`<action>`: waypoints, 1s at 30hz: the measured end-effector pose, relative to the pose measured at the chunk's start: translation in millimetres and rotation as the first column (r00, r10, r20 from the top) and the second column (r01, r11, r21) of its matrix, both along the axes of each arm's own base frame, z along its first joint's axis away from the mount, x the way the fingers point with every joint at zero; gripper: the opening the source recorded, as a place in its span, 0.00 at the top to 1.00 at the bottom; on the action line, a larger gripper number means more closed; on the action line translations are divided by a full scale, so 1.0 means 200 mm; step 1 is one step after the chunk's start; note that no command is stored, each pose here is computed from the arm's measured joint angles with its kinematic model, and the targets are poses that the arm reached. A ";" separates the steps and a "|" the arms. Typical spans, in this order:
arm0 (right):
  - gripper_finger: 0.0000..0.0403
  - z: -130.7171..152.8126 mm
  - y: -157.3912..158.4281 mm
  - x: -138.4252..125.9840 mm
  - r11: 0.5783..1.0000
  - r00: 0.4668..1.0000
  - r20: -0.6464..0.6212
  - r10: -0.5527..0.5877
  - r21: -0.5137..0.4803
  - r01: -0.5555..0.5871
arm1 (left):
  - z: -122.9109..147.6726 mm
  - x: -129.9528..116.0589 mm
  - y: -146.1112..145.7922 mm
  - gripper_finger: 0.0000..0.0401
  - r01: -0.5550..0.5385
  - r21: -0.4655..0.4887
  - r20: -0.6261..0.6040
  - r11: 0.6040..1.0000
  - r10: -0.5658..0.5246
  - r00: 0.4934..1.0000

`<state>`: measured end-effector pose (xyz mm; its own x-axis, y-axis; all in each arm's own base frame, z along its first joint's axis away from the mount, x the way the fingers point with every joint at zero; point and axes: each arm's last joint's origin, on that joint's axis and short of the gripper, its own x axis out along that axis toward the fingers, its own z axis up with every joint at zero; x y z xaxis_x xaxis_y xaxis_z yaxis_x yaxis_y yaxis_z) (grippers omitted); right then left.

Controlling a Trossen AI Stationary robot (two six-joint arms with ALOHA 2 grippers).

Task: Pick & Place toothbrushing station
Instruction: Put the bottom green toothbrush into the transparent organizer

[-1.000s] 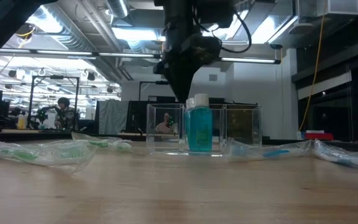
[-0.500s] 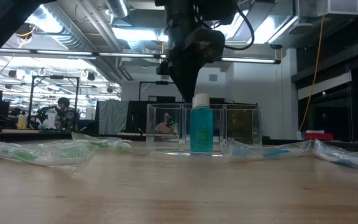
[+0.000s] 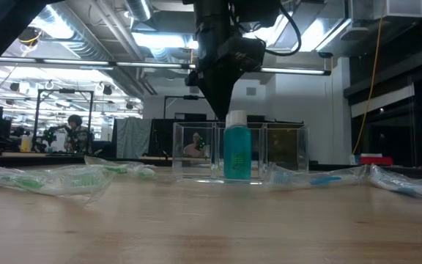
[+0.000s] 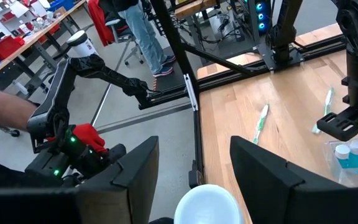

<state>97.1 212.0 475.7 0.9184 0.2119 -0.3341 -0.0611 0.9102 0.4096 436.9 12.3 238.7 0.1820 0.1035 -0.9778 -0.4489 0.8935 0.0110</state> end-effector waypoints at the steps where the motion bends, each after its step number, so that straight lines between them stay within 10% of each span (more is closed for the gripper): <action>1: 0.50 0.00 0.00 0.00 1.000 1.000 0.002 -0.003 -0.001 0.003 | 0.00 0.00 0.00 0.99 -0.001 0.015 -0.001 1.000 0.001 1.000; 11: 0.50 0.00 0.00 0.00 1.000 1.000 0.000 -0.013 0.017 0.013 | 0.23 -0.30 0.17 0.99 -0.022 0.229 -0.285 0.973 0.088 0.955; 20: 0.50 0.00 0.00 0.00 1.000 1.000 0.001 -0.012 0.012 0.012 | 0.23 -0.62 -0.01 0.96 0.069 -0.017 -0.174 0.997 -0.071 0.982; 30: 0.50 0.01 -0.01 0.00 0.998 0.997 0.041 -0.059 -0.024 0.060 | 0.14 -0.84 -0.33 0.69 0.219 -0.146 0.042 0.965 -0.216 0.976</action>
